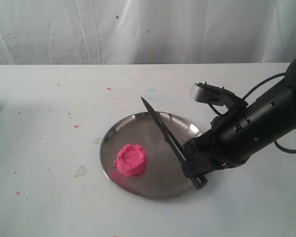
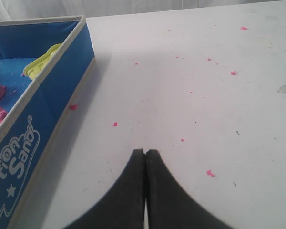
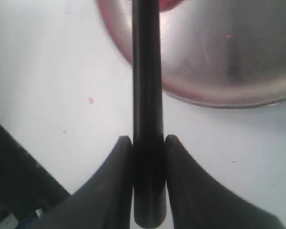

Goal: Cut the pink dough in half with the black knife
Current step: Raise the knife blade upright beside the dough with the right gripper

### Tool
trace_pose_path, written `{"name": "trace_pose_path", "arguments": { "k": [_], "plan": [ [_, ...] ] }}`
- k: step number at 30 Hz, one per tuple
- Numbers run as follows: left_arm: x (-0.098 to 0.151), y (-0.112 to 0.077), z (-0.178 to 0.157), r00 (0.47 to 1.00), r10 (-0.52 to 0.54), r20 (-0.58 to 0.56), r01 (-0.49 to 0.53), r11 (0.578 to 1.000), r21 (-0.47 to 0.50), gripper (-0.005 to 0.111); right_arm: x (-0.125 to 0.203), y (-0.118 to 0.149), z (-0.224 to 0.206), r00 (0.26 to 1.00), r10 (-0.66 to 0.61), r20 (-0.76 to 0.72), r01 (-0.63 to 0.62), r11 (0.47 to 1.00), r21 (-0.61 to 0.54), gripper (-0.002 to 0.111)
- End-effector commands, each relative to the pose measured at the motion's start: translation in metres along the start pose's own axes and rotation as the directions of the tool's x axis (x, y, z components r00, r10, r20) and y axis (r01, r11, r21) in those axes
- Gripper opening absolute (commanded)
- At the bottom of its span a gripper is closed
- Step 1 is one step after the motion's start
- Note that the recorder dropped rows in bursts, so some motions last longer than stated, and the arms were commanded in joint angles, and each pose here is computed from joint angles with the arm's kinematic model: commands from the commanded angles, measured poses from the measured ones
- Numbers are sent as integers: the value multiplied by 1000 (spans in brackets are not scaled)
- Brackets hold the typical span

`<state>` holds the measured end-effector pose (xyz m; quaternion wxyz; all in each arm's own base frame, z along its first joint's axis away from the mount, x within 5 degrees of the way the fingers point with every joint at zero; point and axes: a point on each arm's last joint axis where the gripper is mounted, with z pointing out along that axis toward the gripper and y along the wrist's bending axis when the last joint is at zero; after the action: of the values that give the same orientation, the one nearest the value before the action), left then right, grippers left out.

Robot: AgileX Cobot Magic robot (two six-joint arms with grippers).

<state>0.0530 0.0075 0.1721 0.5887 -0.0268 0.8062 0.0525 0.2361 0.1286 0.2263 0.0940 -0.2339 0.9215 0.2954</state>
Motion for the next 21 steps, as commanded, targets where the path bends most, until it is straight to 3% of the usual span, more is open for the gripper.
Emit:
{"name": "trace_pose_path", "arguments": {
  "k": [1,6,11,13,14,16,18,19,21],
  "plan": [
    [1,0,0,1000,-4,4,4,1000,-3,0,7,35,-21,992,-119,49,121,992,-47,0],
    [1,0,0,1000,-4,4,4,1000,-3,0,13,55,-40,964,-232,131,238,971,-27,0],
    [0,0,0,1000,-4,8,4,1000,-2,0,15,59,-46,957,-250,150,255,967,-18,0],
    [-5,0,0,998,-7,64,7,1000,-1,0,15,58,-45,957,-250,149,255,967,-16,0],
    [-12,0,-1,988,-42,146,41,999,9,0,15,58,-45,957,-250,149,255,967,-16,0],
    [-31,-1,-6,919,-195,344,181,981,73,0,15,58,-45,957,-250,150,255,967,-15,0],
    [-49,0,-15,798,-289,528,240,957,161,0,15,58,-45,957,-250,150,255,967,-15,0],
    [-62,0,-25,693,-295,658,214,955,203,0,15,58,-45,957,-249,151,254,967,-17,0],
    [-75,1,-41,516,-323,793,186,946,264,0,15,58,-45,957,-249,151,254,967,-17,0]
  ]
}}
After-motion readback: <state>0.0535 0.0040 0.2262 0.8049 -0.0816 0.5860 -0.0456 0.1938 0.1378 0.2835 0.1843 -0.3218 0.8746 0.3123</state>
